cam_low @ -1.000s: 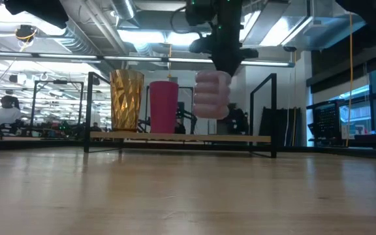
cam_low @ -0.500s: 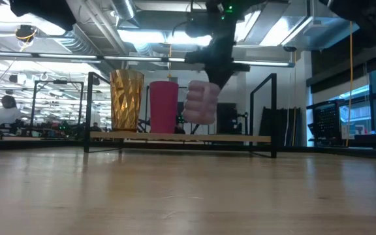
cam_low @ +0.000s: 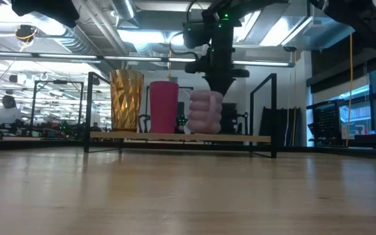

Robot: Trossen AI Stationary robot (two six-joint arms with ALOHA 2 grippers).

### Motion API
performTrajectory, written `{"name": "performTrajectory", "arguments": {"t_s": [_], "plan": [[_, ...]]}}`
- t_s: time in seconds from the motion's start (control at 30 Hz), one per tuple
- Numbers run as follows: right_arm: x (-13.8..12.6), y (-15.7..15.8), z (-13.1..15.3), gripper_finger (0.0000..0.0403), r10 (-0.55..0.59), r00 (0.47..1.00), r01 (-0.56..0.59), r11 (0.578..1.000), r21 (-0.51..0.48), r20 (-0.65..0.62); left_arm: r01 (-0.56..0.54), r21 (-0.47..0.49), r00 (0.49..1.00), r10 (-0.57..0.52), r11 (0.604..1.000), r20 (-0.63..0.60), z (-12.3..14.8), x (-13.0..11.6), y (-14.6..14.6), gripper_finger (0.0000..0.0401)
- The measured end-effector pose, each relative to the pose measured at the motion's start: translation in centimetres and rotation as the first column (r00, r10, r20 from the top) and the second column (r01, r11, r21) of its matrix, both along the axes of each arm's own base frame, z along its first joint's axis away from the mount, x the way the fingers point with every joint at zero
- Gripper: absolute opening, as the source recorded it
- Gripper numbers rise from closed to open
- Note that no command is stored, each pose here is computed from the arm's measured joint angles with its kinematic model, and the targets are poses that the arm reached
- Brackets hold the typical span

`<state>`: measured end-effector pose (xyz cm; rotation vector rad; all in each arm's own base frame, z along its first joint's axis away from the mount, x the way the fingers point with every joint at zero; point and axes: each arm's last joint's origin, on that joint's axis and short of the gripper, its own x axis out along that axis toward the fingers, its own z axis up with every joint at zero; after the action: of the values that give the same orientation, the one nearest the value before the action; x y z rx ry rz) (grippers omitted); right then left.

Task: Stack small to large cups/mugs on shelf
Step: Put the purple mug on the shelf

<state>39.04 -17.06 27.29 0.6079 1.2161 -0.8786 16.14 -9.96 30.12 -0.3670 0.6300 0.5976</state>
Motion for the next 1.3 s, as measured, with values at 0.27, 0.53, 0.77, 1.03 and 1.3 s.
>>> {"name": "performTrajectory", "arguments": {"t_s": [0.27, 0.53, 0.77, 1.03, 1.3], "plan": [[0.2, -0.2, 0.1, 0.004, -0.002, 1.0, 0.002, 1.0, -0.01, 0.026, 0.0, 0.0, 1.0, 0.0, 1.0, 0.0, 0.0, 0.0, 0.0, 0.0102], [0.6, -0.3, -0.6, 0.004, -0.001, 1.0, 0.001, 1.0, -0.002, 0.024, 0.0, 0.0, 1.0, 0.0, 1.0, 0.0, 0.0, 0.0, 0.0, 0.0102], [0.7, -0.3, -0.7, 0.004, -0.001, 1.0, 0.001, 1.0, -0.003, 0.025, -0.005, -0.006, 1.0, 0.005, 1.0, 0.003, 0.0, 0.0, 0.0, 0.0102], [0.7, -0.3, -0.8, 0.0056, 0.005, 1.0, -0.005, 1.0, -0.003, 0.02, -0.005, -0.003, 1.0, 0.005, 1.0, -0.001, 0.0, 0.0, 0.0, 0.0102], [0.9, -0.1, -1.0, 0.0118, 0.036, 0.999, -0.037, 0.999, 0.02, 0.025, 0.001, 0.005, 1.0, -0.001, 1.0, -0.007, 0.0, -0.1, 0.0, 0.0102]]}}
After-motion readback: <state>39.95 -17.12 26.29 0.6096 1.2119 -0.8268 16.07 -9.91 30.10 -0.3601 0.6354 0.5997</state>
